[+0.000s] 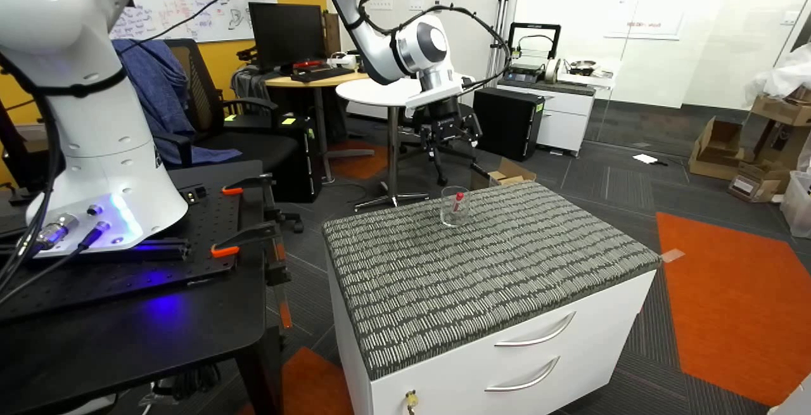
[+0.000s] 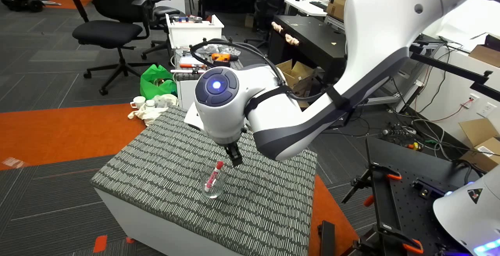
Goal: Remove the marker from the glass.
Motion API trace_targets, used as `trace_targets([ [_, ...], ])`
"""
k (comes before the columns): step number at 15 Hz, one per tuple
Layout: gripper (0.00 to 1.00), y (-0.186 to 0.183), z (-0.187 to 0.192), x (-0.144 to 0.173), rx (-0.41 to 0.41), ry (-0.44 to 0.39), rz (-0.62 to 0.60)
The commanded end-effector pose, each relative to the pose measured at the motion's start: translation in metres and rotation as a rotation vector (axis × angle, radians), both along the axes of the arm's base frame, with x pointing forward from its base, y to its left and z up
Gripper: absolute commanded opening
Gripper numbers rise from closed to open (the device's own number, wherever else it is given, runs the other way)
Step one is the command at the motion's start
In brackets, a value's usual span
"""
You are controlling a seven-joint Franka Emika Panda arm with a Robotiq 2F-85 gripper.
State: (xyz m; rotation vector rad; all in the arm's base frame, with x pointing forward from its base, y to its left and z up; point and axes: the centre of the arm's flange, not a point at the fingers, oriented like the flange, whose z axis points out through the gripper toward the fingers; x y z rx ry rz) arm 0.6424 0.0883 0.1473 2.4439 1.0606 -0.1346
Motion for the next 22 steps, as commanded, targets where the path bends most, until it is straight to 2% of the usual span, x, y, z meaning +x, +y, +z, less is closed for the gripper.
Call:
trace_targets([
  [1, 1.00, 0.016, -0.017, 0.021, -0.007, 0.043, 0.087],
  [10, 1.00, 0.031, -0.051, 0.032, -0.057, 0.205, 0.262],
  [11, 0.90, 0.032, -0.052, 0.033, -0.066, 0.219, 0.271],
  [12, 0.74, 0.032, -0.054, 0.035, -0.070, 0.230, 0.278],
  [15, 0.49, 0.031, -0.058, 0.038, -0.091, 0.265, 0.295],
  [18, 0.46, 0.030, -0.066, 0.041, -0.112, 0.302, 0.301],
  [20, 0.56, 0.029, -0.074, 0.045, -0.123, 0.328, 0.302],
  [22, 0.60, 0.028, -0.080, 0.049, -0.128, 0.350, 0.304],
])
